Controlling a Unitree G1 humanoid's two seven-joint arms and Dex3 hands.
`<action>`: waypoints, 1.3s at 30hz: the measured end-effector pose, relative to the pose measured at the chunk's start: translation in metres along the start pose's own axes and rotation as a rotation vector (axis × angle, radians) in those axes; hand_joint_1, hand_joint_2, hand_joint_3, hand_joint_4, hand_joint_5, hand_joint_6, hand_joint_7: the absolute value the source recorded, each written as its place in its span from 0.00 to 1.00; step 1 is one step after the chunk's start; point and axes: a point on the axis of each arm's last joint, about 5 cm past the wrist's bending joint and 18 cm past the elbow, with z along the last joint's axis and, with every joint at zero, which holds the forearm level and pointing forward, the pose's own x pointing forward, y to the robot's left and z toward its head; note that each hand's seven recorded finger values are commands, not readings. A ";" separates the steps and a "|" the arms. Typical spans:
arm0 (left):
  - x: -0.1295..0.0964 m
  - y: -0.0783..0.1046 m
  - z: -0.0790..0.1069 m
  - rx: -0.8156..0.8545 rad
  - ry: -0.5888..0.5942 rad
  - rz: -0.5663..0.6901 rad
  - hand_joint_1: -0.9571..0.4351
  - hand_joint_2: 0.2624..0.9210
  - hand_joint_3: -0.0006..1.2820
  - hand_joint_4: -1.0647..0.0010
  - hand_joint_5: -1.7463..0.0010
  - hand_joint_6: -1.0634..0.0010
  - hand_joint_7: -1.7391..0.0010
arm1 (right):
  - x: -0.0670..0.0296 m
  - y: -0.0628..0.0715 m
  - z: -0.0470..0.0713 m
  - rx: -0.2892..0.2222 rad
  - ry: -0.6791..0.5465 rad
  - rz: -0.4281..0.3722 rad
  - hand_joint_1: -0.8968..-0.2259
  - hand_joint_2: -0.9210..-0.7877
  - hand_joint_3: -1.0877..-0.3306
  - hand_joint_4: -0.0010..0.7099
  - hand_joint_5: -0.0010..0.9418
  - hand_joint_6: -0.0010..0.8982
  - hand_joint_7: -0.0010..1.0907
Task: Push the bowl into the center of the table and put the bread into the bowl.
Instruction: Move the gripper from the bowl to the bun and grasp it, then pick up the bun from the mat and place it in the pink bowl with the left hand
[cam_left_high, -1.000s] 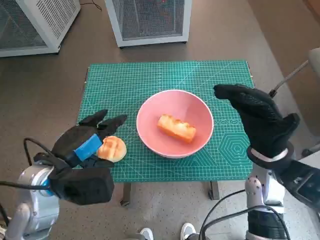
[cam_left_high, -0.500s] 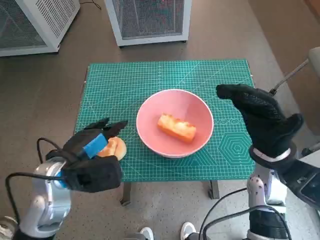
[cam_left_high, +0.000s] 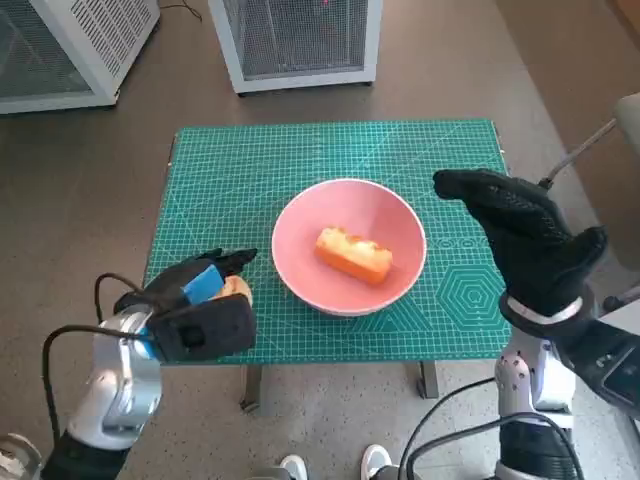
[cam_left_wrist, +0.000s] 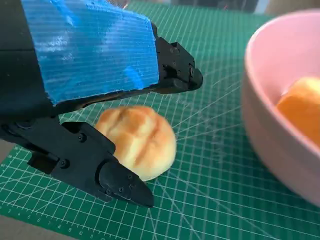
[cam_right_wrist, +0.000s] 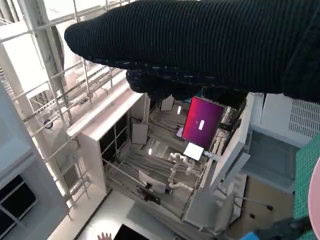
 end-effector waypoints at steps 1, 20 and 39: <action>0.002 0.000 0.000 0.001 0.010 -0.006 0.72 0.79 0.02 0.64 0.96 0.56 0.96 | 0.0000 0.000 0.000 0.001 0.000 0.001 0.54 0.00 0.74 0.50 0.00 0.03 0.60; 0.029 0.000 -0.013 0.086 0.066 0.052 0.69 0.95 0.05 0.28 0.40 0.34 0.36 | -0.0015 0.001 0.000 0.014 0.000 0.006 0.55 0.00 0.77 0.50 0.00 0.04 0.59; 0.005 0.023 -0.001 0.060 -0.039 0.123 0.69 0.95 0.05 0.27 0.39 0.35 0.35 | -0.0025 0.002 -0.002 0.023 -0.002 0.005 0.56 0.00 0.77 0.50 0.00 0.04 0.57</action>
